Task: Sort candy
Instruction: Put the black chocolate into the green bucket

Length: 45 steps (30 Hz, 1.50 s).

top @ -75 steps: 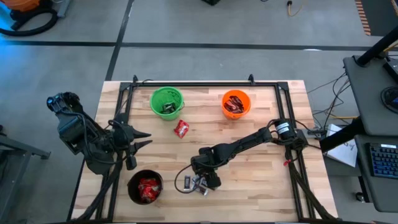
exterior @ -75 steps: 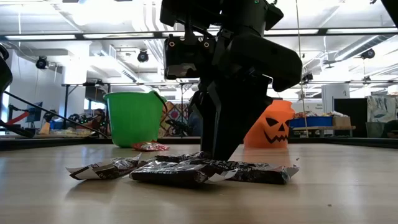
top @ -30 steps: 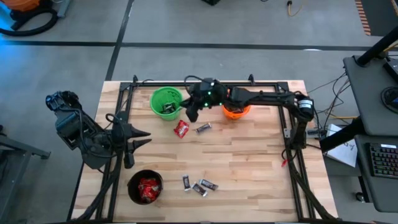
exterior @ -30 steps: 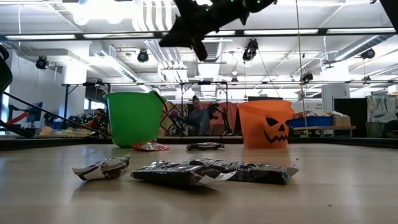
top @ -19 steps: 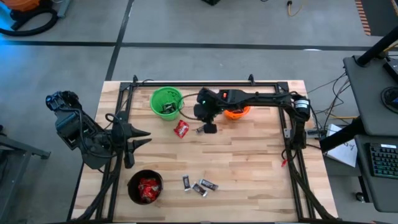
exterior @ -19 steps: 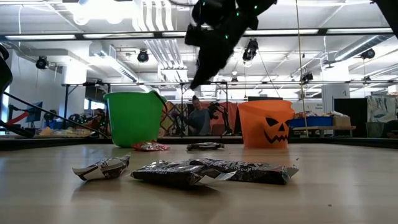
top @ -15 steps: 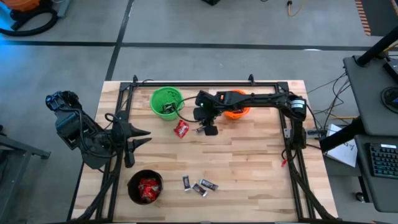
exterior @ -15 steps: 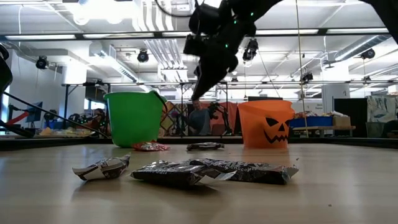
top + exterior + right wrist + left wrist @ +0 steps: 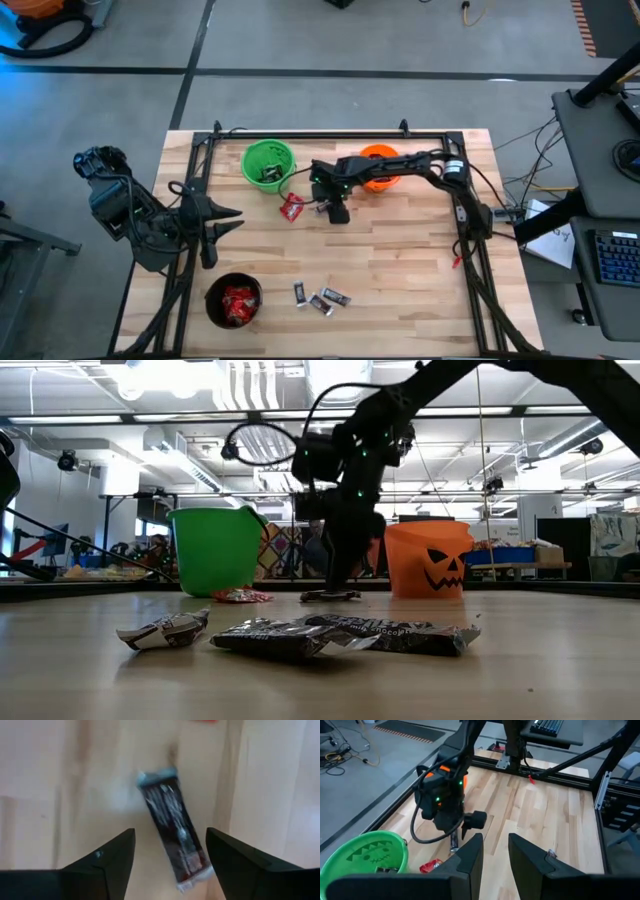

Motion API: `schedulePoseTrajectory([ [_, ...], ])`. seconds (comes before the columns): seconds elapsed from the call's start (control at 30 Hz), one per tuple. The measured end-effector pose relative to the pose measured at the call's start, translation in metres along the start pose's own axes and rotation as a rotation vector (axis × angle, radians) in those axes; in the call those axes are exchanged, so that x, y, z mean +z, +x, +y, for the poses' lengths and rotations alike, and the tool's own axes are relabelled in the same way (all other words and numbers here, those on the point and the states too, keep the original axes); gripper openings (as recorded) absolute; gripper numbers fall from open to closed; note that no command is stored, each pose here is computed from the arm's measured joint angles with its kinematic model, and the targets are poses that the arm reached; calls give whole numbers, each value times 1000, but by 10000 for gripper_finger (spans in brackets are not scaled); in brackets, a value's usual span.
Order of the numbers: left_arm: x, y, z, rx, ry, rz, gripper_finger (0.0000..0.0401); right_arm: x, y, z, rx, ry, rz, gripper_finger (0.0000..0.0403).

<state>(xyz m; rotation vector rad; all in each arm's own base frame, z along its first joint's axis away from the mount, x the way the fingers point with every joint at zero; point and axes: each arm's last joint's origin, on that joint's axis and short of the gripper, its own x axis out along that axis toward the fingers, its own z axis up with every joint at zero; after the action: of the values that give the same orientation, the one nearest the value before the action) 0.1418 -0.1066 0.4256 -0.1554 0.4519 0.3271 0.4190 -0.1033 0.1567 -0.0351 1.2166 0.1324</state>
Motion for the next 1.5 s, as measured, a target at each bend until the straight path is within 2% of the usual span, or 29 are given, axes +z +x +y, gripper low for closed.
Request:
schedulePoseTrajectory([
  [0.13,0,0,0,10,-3,-8,76,-5,11,-4,0,13,37,231],
  [0.23,1,0,1,22,-3,-21,76,-5,14,-5,3,6,42,208],
  [0.33,1,0,1,32,-3,-30,76,-5,14,-4,7,2,41,164],
  [0.57,2,2,3,50,-5,-35,76,-5,11,-4,50,9,23,32],
  [0.63,2,2,3,51,-5,-35,76,-5,11,-4,54,20,21,24],
  [0.77,2,2,3,55,-6,-35,76,-4,9,-3,53,46,17,37],
  [0.87,2,2,3,55,-6,-35,76,-3,-5,-3,46,67,-3,40],
  [1.0,2,2,3,56,-7,-36,76,11,-52,0,34,67,-160,34],
  [1.2,3,3,4,76,-7,-54,76,42,-115,0,-7,109,-595,34],
  [1.37,3,3,4,80,-23,-57,76,68,-138,-9,-54,149,-965,34],
  [1.5,3,4,3,94,-41,-73,76,77,-137,-19,-123,174,-1138,34],
])
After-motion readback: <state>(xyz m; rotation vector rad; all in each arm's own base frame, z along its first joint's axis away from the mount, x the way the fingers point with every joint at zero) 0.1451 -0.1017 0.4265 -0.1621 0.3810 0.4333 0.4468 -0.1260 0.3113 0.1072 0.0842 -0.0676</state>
